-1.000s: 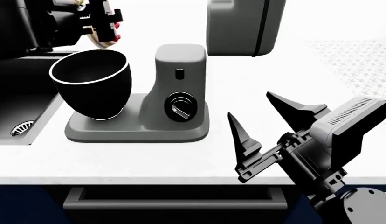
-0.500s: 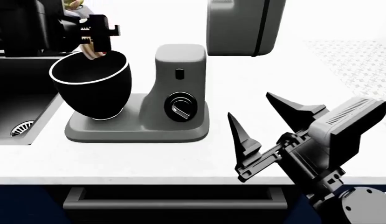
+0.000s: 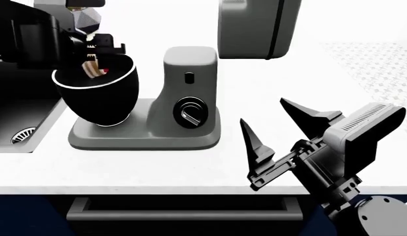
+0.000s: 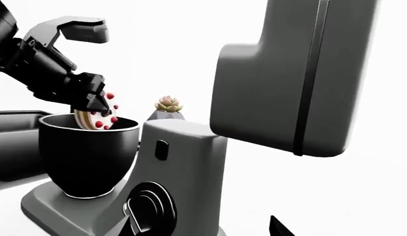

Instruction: Place the cake in the stand mixer bowl.

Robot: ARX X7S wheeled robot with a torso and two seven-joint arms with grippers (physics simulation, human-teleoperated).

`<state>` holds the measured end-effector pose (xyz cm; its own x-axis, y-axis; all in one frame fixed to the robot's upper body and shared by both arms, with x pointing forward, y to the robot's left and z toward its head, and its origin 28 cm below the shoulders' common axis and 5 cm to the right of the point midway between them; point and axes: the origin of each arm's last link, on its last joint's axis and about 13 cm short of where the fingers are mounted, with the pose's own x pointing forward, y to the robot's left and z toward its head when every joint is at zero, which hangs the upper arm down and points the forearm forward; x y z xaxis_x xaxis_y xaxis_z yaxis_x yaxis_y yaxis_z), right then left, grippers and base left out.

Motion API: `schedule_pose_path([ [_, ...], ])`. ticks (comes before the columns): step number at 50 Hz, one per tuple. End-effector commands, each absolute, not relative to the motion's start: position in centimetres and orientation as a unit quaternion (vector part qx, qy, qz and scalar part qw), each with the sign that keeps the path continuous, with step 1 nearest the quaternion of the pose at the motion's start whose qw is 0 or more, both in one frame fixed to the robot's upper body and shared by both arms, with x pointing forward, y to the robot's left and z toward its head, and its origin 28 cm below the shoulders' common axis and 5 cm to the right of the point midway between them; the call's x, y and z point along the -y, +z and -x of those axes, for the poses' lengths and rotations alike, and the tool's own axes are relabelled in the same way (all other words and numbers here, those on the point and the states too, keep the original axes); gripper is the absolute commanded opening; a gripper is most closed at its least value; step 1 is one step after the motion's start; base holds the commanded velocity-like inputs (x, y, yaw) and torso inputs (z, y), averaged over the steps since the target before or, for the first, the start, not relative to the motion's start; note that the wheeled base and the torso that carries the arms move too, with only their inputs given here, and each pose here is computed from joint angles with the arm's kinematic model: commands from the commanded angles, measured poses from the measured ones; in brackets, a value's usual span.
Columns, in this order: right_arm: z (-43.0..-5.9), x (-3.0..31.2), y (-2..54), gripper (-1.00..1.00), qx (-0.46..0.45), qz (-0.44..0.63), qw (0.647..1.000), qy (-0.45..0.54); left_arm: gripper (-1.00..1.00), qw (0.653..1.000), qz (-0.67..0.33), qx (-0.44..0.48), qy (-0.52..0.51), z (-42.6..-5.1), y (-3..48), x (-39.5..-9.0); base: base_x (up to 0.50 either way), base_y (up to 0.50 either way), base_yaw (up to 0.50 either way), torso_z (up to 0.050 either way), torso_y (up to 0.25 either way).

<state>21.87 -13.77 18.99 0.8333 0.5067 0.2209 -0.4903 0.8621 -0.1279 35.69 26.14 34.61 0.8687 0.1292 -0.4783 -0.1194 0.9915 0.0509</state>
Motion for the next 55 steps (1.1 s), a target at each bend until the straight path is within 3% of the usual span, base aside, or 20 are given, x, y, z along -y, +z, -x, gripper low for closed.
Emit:
schedule_pose_path([
  [1,-21.9,13.8,18.9,1.00,0.124,0.033,0.957,0.259,-1.00,0.962,-0.015,-0.264,0.073,-36.3,33.8,-26.2,0.00,0.00,0.00,0.000,0.000],
  [19,-22.0,13.9,18.7,1.00,0.122,0.032,0.958,0.257,-1.00,0.959,-0.013,-0.275,0.071,-36.9,32.9,-26.2,0.00,0.00,0.00,0.000,0.000],
  [20,-22.0,13.9,18.7,1.00,0.122,0.032,0.958,0.257,1.00,0.962,-0.006,-0.262,0.079,-37.0,33.1,-26.3,0.00,0.00,0.00,0.000,0.000],
  [42,-22.2,13.8,18.5,1.00,0.119,0.030,0.958,0.258,1.00,0.988,0.043,-0.117,0.092,-34.6,37.2,-27.0,0.00,0.00,0.00,0.000,0.000],
  [55,-22.0,14.0,19.1,1.00,0.128,0.027,0.962,0.238,1.00,0.997,0.053,-0.048,0.043,-29.0,37.3,-27.1,0.00,0.00,0.00,0.000,0.000],
])
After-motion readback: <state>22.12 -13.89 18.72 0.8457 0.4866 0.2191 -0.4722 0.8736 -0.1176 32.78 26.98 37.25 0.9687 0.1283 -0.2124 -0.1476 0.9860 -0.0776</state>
